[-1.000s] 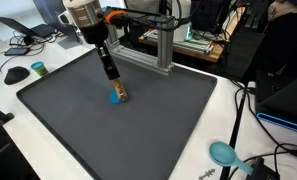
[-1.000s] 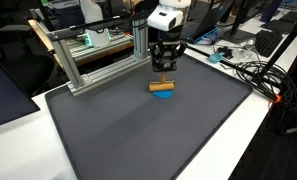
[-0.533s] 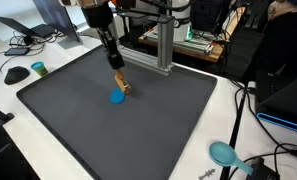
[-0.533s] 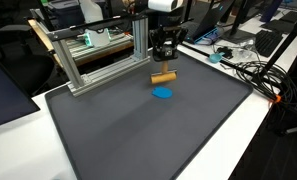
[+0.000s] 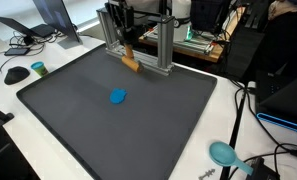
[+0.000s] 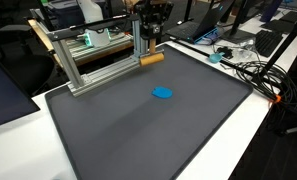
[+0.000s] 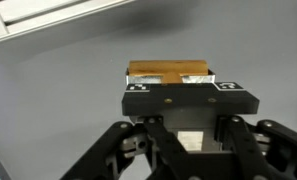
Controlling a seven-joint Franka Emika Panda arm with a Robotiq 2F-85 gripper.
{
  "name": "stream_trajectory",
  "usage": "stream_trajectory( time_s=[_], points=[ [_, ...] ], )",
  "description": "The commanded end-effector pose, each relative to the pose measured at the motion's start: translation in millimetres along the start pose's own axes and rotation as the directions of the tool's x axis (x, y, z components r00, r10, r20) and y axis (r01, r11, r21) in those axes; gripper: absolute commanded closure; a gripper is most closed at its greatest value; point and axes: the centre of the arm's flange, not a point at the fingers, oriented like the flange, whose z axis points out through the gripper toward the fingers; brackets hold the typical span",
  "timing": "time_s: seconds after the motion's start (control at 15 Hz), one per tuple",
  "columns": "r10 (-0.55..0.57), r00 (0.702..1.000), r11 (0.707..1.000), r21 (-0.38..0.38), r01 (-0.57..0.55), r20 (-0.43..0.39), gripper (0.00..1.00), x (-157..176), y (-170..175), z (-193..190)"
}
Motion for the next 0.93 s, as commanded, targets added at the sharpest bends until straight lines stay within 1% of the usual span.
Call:
stream_trajectory(
  time_s=[0.0, 0.27, 0.47, 0.87],
  points=[
    [-0.077, 0.997, 0.996, -0.043, 0.077, 0.001, 0.78, -59.3, 26.0, -23.2],
    [-0.112, 0.994, 0.992, -0.056, 0.111, -0.001, 0.78, -94.3, 44.1, -36.0],
    [-0.144, 0.99, 0.989, -0.042, 0.144, -0.001, 0.78, -115.8, 52.5, -44.3],
    [-0.201, 0.979, 0.978, -0.058, 0.2, -0.024, 0.78, -151.9, 41.8, -47.2]
  ],
)
